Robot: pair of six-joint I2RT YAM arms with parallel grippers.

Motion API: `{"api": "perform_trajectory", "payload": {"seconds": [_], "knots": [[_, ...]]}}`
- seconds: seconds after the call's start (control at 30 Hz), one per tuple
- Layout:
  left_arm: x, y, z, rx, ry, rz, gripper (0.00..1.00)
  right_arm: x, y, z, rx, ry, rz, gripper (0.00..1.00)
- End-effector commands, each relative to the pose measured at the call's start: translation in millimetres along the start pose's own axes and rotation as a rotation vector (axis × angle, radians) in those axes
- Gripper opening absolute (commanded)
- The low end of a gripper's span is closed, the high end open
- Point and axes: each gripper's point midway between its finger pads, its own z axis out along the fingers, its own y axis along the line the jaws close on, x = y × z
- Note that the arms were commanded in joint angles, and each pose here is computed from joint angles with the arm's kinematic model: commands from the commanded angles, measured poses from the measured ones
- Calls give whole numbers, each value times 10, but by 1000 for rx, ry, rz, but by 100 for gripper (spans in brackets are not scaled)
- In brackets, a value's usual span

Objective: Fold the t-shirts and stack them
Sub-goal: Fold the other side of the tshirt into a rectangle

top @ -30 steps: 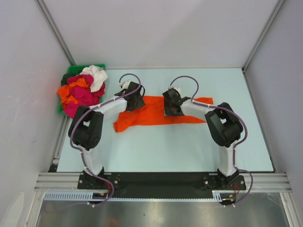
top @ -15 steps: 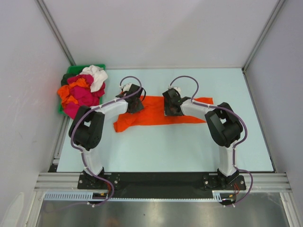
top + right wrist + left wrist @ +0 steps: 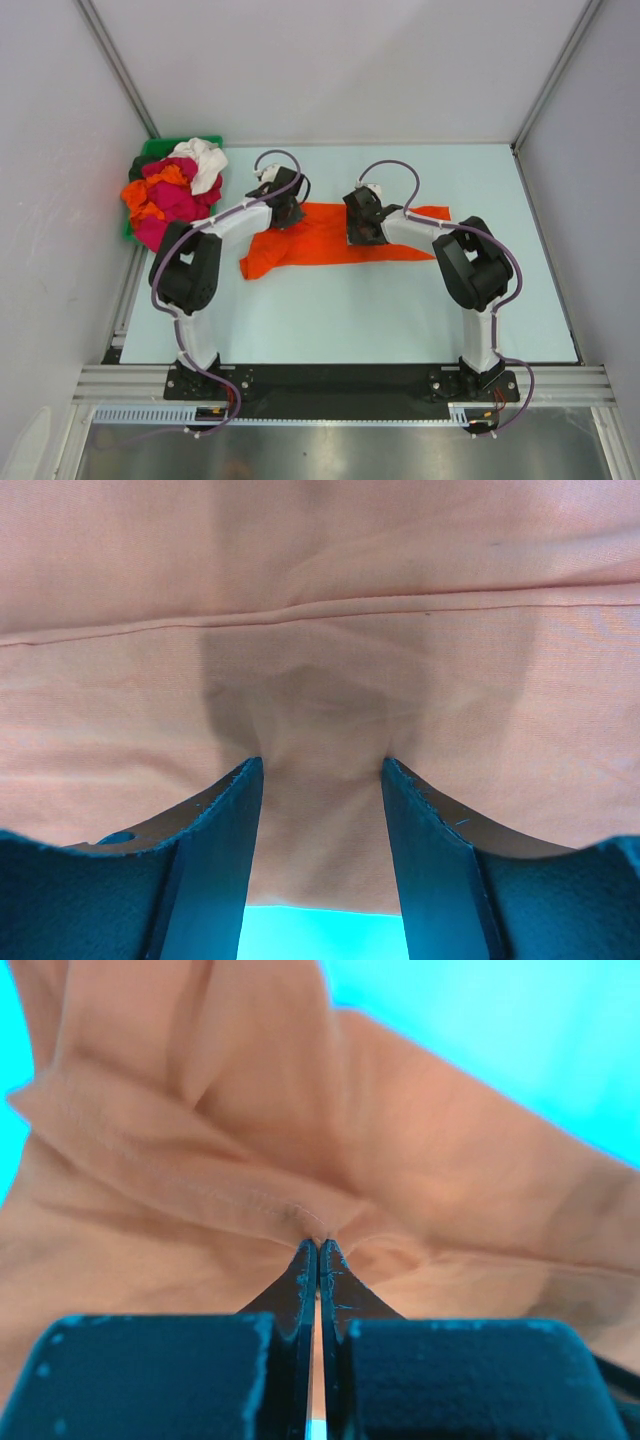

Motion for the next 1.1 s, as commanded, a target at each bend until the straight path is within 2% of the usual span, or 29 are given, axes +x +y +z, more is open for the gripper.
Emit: {"api": "perform_trajectory", "payload": {"seconds": [0.0, 0.3, 0.37, 0.47, 0.5, 0.57, 0.6, 0.63, 0.7, 0.73, 0.9, 0.97, 1.03, 1.07], "knots": [[-451, -185, -31, 19, -83, -1, 0, 30, 1, 112, 6, 12, 14, 56], [-604, -240, 273, 5, -50, 13, 3, 37, 4, 118, 3, 14, 12, 56], [-600, -239, 362, -3, -35, 20, 6, 32, 5, 113, 3, 12, 11, 56], [-588, -258, 441, -4, -19, 32, 16, 49, -9, 125, 6, 17, 11, 56], [-601, -263, 449, -3, -19, 35, 26, 57, -13, 129, 8, 20, 10, 56], [-630, -281, 438, 1, -30, 45, 39, 69, -17, 135, 9, 22, 11, 56], [-674, -282, 415, 0, -47, 48, 59, 70, -14, 137, 7, 22, 11, 56], [-708, -287, 404, 6, -63, 57, 71, 86, -22, 139, 9, 26, 10, 56], [-826, -326, 286, 19, -102, 58, 95, 84, -16, 139, 9, 24, 11, 56], [-889, -340, 240, 23, -121, 65, 100, 89, -16, 143, 10, 25, 12, 56], [-1142, -389, -122, 51, -197, 41, 100, 54, 10, 124, 9, 16, 8, 56], [-1097, -344, -151, 46, -199, 35, 100, 40, 27, 111, 10, 11, 5, 56], [-995, -253, -177, 27, -187, 21, 95, 53, 36, 109, 9, 12, 3, 57], [-954, -211, -187, 18, -184, 13, 85, 53, 36, 109, 9, 12, 3, 56]]}}
